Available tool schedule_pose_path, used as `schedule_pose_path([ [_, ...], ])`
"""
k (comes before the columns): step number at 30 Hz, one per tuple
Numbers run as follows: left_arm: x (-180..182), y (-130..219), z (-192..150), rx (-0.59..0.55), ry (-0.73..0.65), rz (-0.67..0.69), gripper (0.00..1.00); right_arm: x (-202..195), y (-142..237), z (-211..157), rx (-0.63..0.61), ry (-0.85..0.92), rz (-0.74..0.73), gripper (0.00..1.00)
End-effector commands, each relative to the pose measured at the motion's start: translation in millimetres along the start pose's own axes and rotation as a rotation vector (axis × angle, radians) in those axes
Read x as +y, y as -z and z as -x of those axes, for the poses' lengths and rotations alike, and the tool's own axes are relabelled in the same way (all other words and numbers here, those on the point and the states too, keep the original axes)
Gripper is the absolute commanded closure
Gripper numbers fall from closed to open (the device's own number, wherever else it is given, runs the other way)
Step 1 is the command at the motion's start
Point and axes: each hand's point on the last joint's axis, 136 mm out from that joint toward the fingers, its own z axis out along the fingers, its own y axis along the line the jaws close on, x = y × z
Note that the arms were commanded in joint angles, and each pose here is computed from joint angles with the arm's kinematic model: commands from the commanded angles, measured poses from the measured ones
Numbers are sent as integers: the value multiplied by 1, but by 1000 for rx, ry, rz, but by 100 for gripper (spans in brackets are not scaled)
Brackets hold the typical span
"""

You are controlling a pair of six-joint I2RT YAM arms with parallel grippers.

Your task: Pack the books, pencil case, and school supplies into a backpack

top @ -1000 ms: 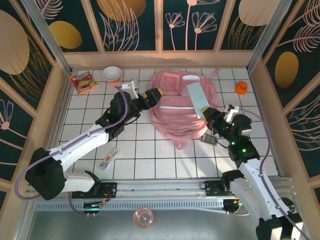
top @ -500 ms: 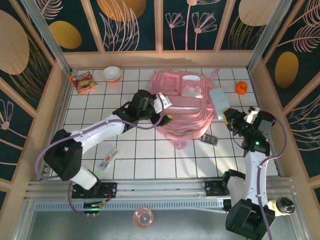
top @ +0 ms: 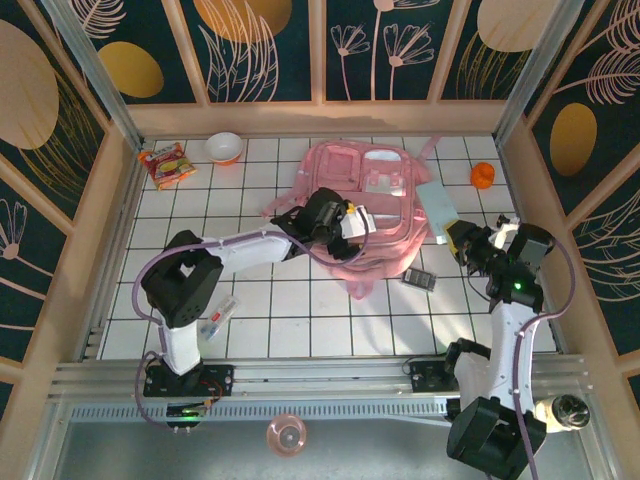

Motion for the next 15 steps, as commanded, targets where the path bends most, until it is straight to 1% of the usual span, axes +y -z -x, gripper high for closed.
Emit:
schedule_pose_path([
  [1,28,-4,24,-68,-8,106,14,13,5,-1,3,56,38,93],
  [3,30,-9,18,-48,-6,118,19,12,5,-2,4,57,38,93],
  [4,30,-11,16,-40,-6,121,24,12,5,-2,6,58,38,93],
  [7,32,-8,20,-53,4,126,50,11,6,-3,6,63,27,93],
  [8,35,-4,25,-68,19,137,61,9,6,-3,4,65,16,93],
  [10,44,7,37,-104,56,174,92,7,7,-2,-8,73,-9,93],
  [11,49,14,44,-123,75,197,100,5,8,-1,-15,77,-24,93],
  [15,69,45,72,-199,141,272,100,1,13,0,-41,90,-71,93],
])
